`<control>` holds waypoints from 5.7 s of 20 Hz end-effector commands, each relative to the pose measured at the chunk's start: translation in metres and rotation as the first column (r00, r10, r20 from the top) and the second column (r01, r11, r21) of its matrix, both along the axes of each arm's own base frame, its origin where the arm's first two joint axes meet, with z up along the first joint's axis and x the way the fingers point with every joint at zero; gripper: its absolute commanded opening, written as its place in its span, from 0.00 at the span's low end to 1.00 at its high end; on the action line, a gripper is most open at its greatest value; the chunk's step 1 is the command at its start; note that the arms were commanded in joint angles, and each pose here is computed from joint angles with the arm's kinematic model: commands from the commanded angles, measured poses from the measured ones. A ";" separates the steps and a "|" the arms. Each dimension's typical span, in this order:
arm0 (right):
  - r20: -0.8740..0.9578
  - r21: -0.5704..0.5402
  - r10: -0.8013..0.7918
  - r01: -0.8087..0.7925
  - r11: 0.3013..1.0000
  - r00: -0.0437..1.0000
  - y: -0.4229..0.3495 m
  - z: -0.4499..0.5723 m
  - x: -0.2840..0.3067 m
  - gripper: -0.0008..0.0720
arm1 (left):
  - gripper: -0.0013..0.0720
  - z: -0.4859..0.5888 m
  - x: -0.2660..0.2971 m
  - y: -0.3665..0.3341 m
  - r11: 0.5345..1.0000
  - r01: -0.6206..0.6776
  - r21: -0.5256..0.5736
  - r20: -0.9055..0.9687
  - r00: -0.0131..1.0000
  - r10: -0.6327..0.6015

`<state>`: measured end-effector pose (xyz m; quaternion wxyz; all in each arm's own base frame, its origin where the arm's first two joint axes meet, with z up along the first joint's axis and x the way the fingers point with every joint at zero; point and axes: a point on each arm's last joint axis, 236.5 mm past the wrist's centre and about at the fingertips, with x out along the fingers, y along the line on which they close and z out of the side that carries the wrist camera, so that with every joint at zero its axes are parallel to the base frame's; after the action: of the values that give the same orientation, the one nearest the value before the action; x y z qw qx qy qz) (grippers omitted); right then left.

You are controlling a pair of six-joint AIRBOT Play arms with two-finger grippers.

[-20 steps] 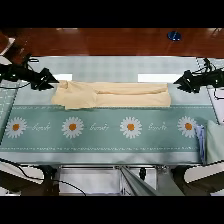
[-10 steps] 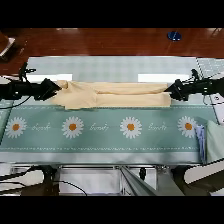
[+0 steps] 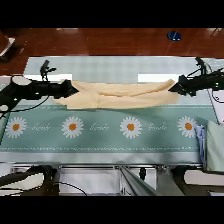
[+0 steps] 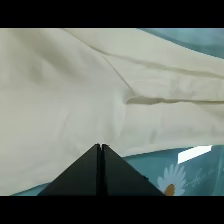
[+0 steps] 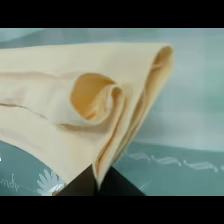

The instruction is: Fold the shirts.

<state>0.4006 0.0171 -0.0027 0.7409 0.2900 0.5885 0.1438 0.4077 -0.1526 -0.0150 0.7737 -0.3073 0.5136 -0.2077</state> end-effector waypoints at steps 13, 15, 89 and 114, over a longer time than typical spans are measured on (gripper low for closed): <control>0.373 -0.071 -0.005 0.034 0.997 0.928 0.053 0.143 -0.131 0.03 | 0.04 -0.057 -0.100 -0.361 0.851 0.518 -0.091 -0.120 0.842 -0.525; 0.401 -0.060 -0.018 0.046 0.997 0.916 0.053 0.148 -0.125 0.03 | 0.04 -0.076 -0.143 -0.379 0.804 0.588 -0.088 -0.163 0.788 -0.594; 0.270 0.034 0.247 -0.266 0.964 0.931 0.148 0.174 0.022 0.03 | 0.04 0.024 -0.148 0.027 0.976 -0.189 0.108 0.143 0.974 0.173; -0.059 -0.656 -0.919 0.679 0.330 0.390 -0.218 0.161 -0.332 0.03 | 0.04 0.024 -0.148 0.027 0.976 -0.191 0.107 0.146 0.974 0.175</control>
<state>0.1320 -0.1984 0.1774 0.6819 0.3538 0.5054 -0.3930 0.2601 -0.1255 0.0092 0.8399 -0.2916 0.4406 -0.1242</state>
